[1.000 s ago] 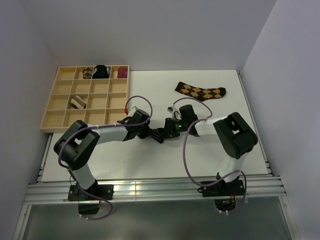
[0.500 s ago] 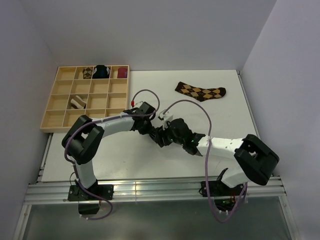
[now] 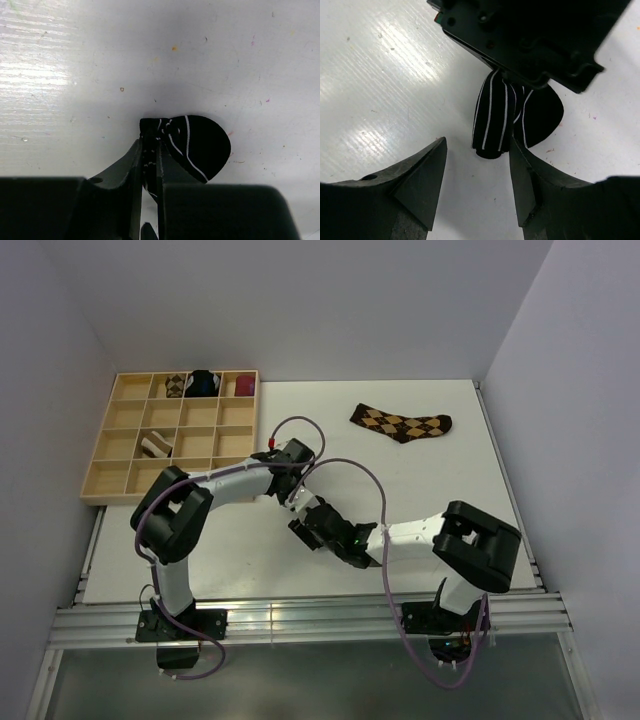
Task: Roll the socks
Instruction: Roll the sock at the center of the board.
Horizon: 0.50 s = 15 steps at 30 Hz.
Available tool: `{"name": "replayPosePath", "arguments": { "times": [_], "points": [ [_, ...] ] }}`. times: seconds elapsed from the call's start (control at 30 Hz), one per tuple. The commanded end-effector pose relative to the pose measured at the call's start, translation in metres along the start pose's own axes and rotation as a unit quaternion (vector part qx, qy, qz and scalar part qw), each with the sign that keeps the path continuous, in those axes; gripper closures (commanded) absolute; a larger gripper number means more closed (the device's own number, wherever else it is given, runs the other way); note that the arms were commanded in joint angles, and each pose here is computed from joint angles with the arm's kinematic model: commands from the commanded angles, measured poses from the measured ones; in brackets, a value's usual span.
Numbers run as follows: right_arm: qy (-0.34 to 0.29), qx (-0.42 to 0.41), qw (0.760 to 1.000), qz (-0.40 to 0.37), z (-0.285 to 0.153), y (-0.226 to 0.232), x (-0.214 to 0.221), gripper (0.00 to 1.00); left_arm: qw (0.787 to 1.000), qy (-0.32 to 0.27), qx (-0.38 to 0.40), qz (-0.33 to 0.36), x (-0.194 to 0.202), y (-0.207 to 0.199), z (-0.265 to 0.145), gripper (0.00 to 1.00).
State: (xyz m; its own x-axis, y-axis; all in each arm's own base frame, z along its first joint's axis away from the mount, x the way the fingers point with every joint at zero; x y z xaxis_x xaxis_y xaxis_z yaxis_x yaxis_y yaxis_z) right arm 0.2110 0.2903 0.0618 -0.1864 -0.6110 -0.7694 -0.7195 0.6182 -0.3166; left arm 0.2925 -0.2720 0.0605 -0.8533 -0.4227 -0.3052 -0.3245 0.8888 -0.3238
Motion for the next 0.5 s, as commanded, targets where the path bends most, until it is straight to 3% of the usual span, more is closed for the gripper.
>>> {"name": "replayPosePath", "arguments": {
  "times": [0.0,0.33,0.43,0.47],
  "points": [
    [-0.027,0.050,0.998,-0.019,0.007,-0.007,-0.024,0.40,0.999,0.026,-0.035,0.023,0.009,0.015,0.006,0.97],
    [0.008,0.072,0.995,-0.064,0.027,0.004,-0.013,0.49,0.999,0.035,-0.027,0.022,0.013,0.015,0.006,0.97],
    [0.022,0.075,0.995,-0.069,0.030,0.005,-0.007,0.66,0.999,0.040,-0.020,0.018,0.015,0.013,0.006,0.96],
    [0.025,0.073,0.995,-0.069,0.030,0.005,-0.005,0.79,0.999,0.039,-0.019,0.016,0.015,0.013,0.006,0.95]
  ]
}}
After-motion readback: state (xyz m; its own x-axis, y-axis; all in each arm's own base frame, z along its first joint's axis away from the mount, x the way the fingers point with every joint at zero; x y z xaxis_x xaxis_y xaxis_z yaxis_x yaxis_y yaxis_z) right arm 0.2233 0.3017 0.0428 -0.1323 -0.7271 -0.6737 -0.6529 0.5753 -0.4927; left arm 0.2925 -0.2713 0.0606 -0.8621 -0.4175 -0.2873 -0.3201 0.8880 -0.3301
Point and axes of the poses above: each gripper's point midway between its finger pads, its own z axis out along the fingers, its own y axis along the line the jaws close on, x = y × z, the point moved 4 cm from there along -z, back along the fingers, and after that the axes turned 9 degrees about -z, right-handed, at the moved point
